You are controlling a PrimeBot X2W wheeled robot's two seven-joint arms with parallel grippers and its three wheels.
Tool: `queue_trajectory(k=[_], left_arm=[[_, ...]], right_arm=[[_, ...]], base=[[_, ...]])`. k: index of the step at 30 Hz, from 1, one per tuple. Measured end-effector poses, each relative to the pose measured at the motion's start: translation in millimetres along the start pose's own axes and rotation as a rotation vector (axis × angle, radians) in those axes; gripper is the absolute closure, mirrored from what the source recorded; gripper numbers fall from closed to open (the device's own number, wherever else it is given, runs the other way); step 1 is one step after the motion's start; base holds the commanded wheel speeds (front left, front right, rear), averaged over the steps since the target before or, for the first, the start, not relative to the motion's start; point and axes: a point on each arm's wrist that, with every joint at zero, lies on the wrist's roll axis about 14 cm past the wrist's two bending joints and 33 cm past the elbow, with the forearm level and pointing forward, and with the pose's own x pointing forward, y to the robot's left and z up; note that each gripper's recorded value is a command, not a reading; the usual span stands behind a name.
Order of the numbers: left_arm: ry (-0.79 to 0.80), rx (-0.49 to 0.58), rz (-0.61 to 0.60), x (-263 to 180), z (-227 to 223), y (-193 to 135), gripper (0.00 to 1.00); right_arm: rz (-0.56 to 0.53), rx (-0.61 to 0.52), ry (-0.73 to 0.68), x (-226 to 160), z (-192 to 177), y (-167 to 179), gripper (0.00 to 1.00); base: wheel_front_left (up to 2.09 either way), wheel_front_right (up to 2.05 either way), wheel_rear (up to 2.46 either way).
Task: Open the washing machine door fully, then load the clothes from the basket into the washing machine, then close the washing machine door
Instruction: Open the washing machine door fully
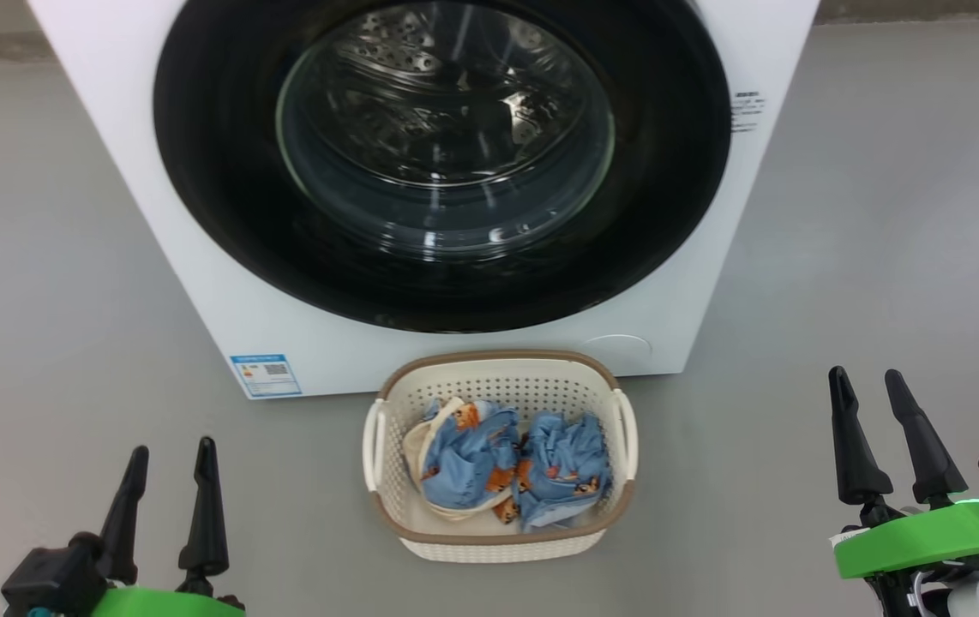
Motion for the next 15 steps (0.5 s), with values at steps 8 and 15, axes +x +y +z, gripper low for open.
queue_trajectory(k=[8, 15], left_arm=[[0.009, -0.001, 0.004, 4.2, -3.3, 1.5, 0.00], [0.008, -0.004, 0.000, 9.3, -3.9, -0.3, 0.00]], right_arm=[[-0.006, 0.004, 0.011, 2.3, -5.1, -1.2, 0.00], [-0.013, 0.003, 0.017, 3.0, -7.2, -3.9, 0.00]], base=[[1.20, 1.20, -2.39], [1.23, 1.23, -2.46]])
